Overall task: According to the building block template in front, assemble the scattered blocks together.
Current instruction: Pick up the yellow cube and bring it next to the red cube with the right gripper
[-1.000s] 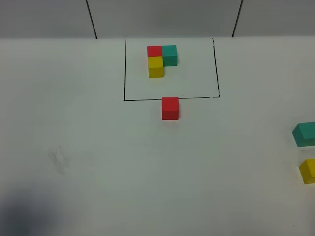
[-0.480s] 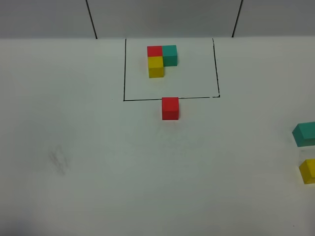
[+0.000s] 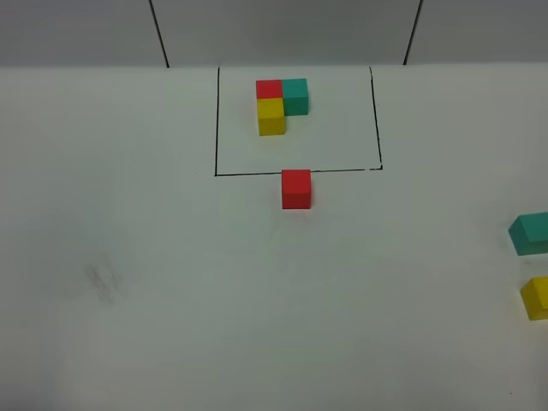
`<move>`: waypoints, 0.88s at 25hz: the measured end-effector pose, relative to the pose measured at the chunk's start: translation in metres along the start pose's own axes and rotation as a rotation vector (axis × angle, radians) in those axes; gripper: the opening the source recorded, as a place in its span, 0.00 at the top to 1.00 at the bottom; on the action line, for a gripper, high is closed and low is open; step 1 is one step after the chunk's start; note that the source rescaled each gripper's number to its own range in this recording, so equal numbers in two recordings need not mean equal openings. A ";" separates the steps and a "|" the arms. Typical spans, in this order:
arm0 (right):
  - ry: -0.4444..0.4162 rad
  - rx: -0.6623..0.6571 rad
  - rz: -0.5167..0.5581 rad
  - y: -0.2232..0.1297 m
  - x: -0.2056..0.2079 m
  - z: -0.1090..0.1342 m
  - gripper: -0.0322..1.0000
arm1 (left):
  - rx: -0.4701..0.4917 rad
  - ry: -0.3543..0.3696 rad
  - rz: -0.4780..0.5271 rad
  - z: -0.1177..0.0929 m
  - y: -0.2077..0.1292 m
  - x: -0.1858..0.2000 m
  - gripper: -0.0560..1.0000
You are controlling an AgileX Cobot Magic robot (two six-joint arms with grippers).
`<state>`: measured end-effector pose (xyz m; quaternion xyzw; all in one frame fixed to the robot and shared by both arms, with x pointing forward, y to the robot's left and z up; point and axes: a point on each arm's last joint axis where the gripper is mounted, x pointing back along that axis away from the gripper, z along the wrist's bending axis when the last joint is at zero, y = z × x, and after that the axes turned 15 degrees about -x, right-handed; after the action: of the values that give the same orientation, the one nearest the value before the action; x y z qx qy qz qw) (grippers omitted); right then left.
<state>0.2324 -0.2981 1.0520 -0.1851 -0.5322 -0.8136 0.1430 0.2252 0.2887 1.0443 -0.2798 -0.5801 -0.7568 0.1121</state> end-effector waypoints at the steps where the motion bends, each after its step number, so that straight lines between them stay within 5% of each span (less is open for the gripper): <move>1: 0.000 0.000 0.000 0.000 0.000 0.000 0.43 | -0.001 -0.003 0.000 0.000 0.000 0.000 0.19; 22: 0.000 0.000 0.000 0.000 0.000 0.000 0.43 | 0.058 0.039 0.011 0.005 -0.001 0.000 0.21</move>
<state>0.2324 -0.2981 1.0520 -0.1851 -0.5322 -0.8136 0.1430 0.2257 0.2934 1.0439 -0.2647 -0.5979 -0.7444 0.1357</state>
